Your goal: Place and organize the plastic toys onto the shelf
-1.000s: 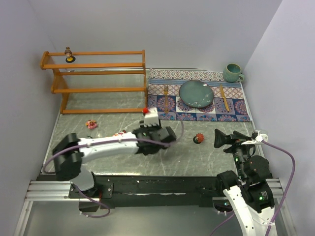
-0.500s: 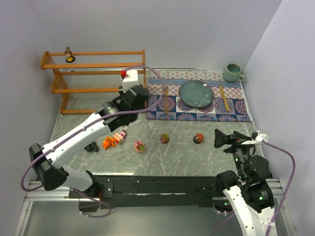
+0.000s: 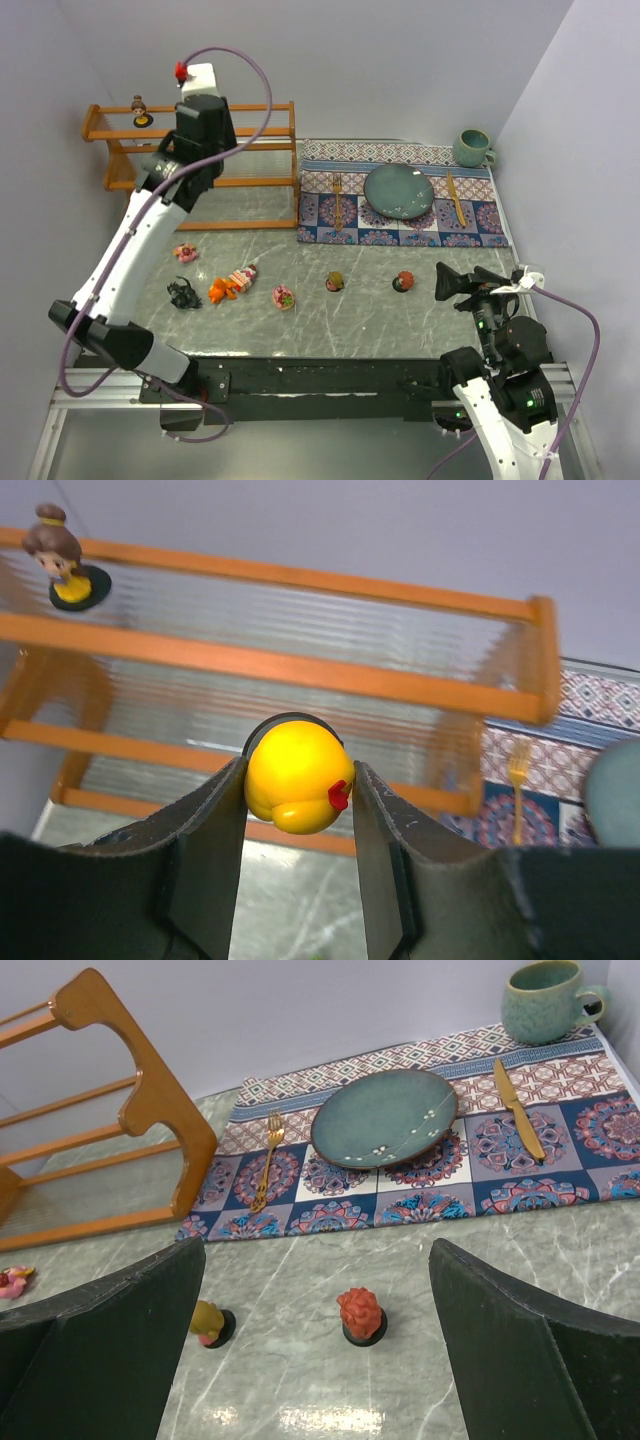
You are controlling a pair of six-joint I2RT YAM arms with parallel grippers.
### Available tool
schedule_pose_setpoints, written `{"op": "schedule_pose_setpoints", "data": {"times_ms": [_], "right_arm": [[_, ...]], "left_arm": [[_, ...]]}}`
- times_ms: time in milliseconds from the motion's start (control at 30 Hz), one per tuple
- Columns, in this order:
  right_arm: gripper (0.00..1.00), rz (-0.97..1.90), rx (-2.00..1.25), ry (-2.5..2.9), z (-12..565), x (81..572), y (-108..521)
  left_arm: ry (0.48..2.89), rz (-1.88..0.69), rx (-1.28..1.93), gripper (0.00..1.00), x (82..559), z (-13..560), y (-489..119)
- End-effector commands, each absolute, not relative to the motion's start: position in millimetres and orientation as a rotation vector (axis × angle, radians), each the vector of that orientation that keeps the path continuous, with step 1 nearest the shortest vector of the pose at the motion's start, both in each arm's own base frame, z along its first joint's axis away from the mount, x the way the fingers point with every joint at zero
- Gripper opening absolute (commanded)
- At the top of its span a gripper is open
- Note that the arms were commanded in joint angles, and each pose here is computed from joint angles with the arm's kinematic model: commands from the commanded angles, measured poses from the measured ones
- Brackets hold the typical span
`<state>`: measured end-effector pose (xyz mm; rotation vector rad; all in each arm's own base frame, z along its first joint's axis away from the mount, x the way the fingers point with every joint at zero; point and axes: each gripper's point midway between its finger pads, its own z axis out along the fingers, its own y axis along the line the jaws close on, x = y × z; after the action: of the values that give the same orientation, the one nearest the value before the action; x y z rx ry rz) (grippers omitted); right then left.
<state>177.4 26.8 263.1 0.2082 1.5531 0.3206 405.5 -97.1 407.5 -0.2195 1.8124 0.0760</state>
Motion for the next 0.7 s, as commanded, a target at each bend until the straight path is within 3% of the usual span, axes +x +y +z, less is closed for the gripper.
{"op": "schedule_pose_setpoints", "data": {"times_ms": [0,233,667], "right_arm": [[1.0,0.374,0.219,1.309,300,141,15],[1.0,0.374,0.213,1.324,298,143,17],[1.0,0.366,0.216,1.357,294,148,18]], "left_arm": [[1.768,0.057,-0.158,0.4,432,428,-79],[1.765,0.132,-0.188,0.41,467,425,-33],[1.782,0.136,-0.158,0.4,517,410,-3]]}}
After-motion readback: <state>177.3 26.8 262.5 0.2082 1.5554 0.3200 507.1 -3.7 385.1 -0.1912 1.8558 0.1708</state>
